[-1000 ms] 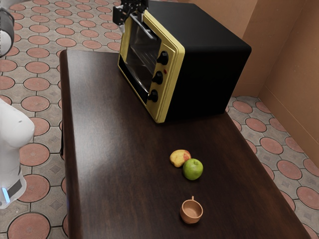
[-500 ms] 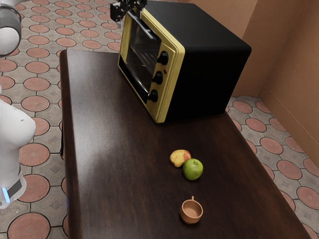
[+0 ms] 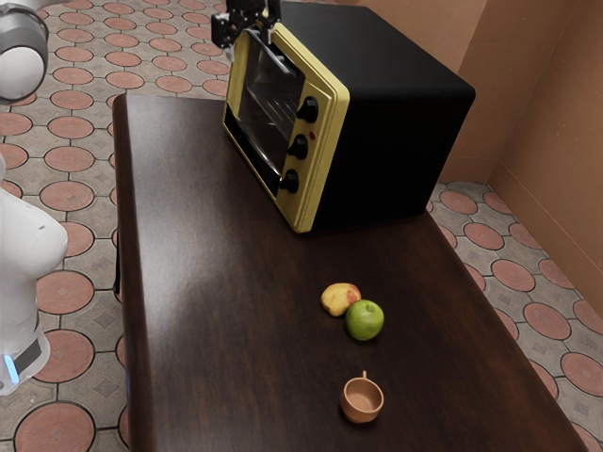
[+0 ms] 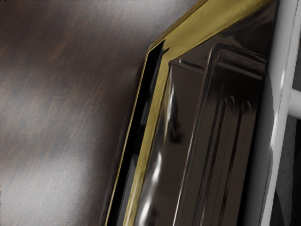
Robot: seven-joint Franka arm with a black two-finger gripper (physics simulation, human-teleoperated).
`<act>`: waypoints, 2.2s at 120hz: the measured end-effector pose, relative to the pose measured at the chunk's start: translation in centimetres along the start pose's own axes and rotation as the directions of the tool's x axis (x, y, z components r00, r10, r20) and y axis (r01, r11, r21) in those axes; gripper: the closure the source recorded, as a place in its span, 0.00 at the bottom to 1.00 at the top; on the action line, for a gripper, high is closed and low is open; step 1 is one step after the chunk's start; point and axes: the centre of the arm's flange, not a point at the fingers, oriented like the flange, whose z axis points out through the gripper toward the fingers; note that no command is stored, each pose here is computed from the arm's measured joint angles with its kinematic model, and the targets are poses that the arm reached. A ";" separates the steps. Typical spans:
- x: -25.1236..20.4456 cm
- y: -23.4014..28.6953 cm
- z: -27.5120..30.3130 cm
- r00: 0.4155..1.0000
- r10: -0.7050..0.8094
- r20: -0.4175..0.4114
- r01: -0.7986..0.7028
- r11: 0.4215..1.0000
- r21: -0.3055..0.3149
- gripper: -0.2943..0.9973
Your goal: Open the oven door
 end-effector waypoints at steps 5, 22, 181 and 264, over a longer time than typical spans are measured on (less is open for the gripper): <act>0.0 -0.1 0.2 1.000 0.003 0.001 -0.003 1.000 0.002 0.23; 0.3 -0.4 0.6 1.000 0.007 0.001 -0.007 1.000 0.009 0.23; 6.7 -16.8 1.8 0.975 -0.213 0.060 0.214 0.977 -0.004 0.23; -35.1 -12.2 -11.8 0.892 0.401 0.210 -0.408 0.913 -0.012 0.23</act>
